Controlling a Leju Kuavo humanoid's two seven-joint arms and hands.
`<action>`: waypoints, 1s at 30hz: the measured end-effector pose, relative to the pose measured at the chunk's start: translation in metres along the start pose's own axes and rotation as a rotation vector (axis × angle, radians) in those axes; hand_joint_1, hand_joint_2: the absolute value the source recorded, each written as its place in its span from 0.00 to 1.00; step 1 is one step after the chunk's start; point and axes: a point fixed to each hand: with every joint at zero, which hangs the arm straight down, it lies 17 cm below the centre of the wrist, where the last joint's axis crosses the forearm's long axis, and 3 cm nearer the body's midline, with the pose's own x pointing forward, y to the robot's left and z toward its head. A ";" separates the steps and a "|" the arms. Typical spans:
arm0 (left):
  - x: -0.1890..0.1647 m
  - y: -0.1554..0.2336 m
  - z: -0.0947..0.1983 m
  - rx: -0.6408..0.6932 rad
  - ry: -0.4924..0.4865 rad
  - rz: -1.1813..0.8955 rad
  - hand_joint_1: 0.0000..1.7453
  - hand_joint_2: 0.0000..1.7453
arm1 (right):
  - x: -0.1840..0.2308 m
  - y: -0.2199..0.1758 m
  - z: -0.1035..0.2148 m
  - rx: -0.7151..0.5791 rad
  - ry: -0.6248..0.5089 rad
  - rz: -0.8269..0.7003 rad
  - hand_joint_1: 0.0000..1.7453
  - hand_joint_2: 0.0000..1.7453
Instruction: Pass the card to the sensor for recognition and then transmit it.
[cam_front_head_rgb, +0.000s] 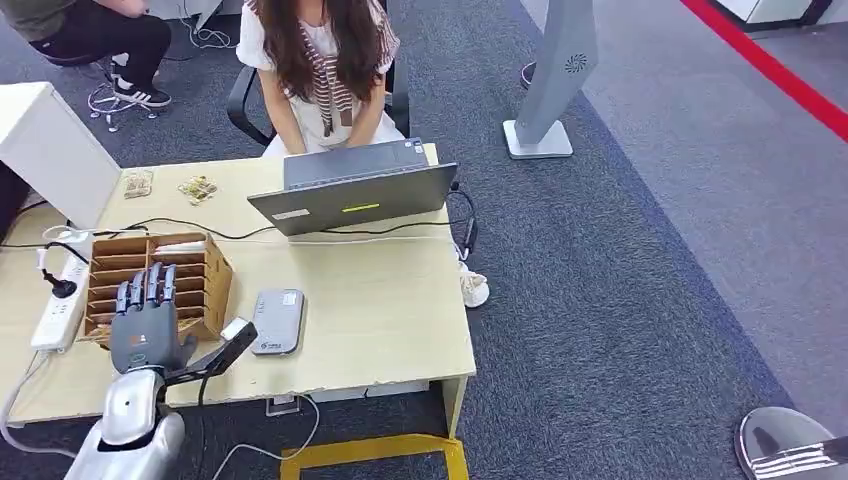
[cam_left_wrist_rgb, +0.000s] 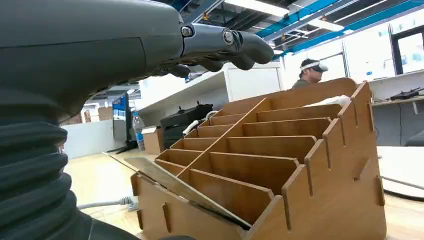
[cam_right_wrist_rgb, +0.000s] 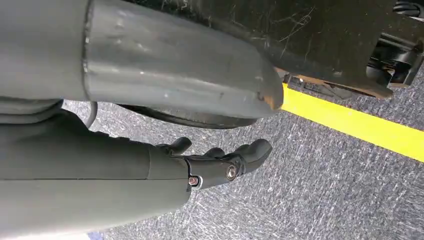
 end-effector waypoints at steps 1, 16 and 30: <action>0.000 0.000 0.000 0.000 0.000 0.000 0.00 1.00 | 0.000 0.000 0.000 0.000 0.000 0.000 0.00 0.00; -0.001 0.001 -0.001 0.003 0.004 0.003 0.00 1.00 | 0.001 0.000 0.000 0.000 -0.005 0.001 0.00 0.00; -0.011 0.004 -0.003 0.009 0.064 -0.002 0.00 1.00 | 0.000 0.000 0.000 0.000 -0.001 0.005 0.00 0.00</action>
